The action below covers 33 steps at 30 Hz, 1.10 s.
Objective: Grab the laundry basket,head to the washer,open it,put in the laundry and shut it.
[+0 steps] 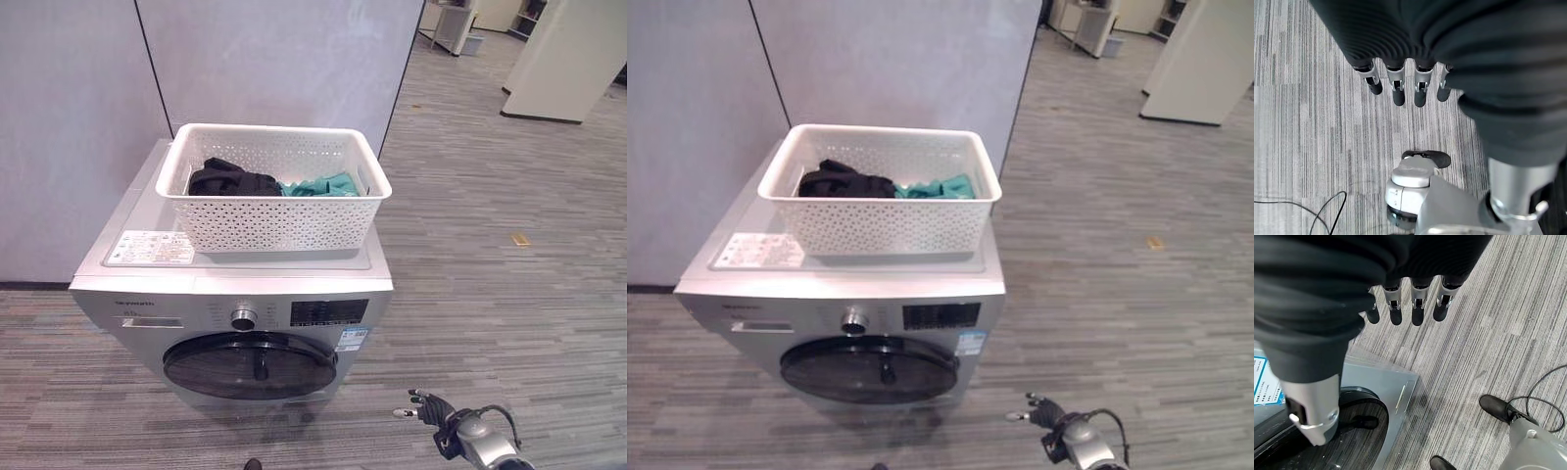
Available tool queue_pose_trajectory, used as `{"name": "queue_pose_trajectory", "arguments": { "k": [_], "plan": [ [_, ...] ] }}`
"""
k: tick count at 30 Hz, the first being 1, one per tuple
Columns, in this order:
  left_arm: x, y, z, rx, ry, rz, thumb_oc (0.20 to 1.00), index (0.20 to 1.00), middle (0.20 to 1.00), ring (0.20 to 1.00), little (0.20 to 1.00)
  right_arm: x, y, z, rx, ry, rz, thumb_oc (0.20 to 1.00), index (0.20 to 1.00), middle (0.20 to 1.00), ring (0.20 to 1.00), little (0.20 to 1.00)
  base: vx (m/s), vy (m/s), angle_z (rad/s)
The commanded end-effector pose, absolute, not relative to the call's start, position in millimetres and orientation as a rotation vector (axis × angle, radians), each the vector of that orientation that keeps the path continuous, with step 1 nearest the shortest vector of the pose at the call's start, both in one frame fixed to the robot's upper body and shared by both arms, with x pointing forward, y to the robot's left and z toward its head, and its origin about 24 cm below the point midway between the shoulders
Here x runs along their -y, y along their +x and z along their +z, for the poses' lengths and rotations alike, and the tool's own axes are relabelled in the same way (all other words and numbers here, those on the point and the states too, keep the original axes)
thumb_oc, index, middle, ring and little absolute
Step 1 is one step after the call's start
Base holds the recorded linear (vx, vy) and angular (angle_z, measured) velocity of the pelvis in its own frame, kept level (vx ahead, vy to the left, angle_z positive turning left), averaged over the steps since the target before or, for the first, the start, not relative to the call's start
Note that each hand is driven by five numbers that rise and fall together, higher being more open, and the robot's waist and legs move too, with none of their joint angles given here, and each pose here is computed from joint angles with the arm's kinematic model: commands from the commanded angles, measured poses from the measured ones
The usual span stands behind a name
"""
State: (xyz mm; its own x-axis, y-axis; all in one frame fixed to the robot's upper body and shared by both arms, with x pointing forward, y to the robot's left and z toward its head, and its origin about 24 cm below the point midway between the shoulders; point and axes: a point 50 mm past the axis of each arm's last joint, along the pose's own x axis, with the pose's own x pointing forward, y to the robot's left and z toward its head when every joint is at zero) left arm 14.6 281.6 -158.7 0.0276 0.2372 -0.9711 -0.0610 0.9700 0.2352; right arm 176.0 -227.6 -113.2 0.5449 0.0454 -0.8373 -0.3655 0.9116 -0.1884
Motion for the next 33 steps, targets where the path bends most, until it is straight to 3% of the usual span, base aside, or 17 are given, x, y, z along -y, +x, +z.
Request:
{"name": "queue_pose_trajectory", "arguments": {
  "k": [1, 10, 15, 21, 33],
  "plan": [
    [-279, 17, -160, -1.543, 0.155, 0.261, 1.000, 1.000, 1.000, 1.000, 1.000, 225, 206, -86, -0.778, -0.459, 0.275, 1.000, 1.000, 1.000, 1.000, 1.000, 0.00, 0.000, 0.00],
    [-269, 30, -163, -1.484, 0.174, 0.258, 1.000, 1.000, 1.000, 1.000, 1.000, 209, 217, -76, -0.679, -0.494, 0.314, 1.000, 1.000, 1.000, 1.000, 1.000, 0.00, -0.009, 0.00],
    [-260, 63, -161, -1.349, 0.271, 0.192, 1.000, 1.000, 1.000, 1.000, 1.000, 194, 233, -70, -0.610, -0.561, 0.363, 1.000, 1.000, 1.000, 1.000, 1.000, -0.01, -0.062, 0.04],
    [-233, 124, -148, -1.083, 0.428, 0.019, 1.000, 1.000, 1.000, 1.000, 1.000, 164, 278, -54, -0.490, -0.807, 0.459, 1.000, 1.000, 1.000, 1.000, 1.000, -0.05, -0.074, 0.29],
    [-218, 152, -133, -0.915, 0.443, -0.026, 1.000, 1.000, 1.000, 1.000, 1.000, 138, 303, -40, -0.412, -0.789, 0.416, 1.000, 1.000, 1.000, 1.000, 1.000, -0.01, -0.076, 0.32]
  ]
}}
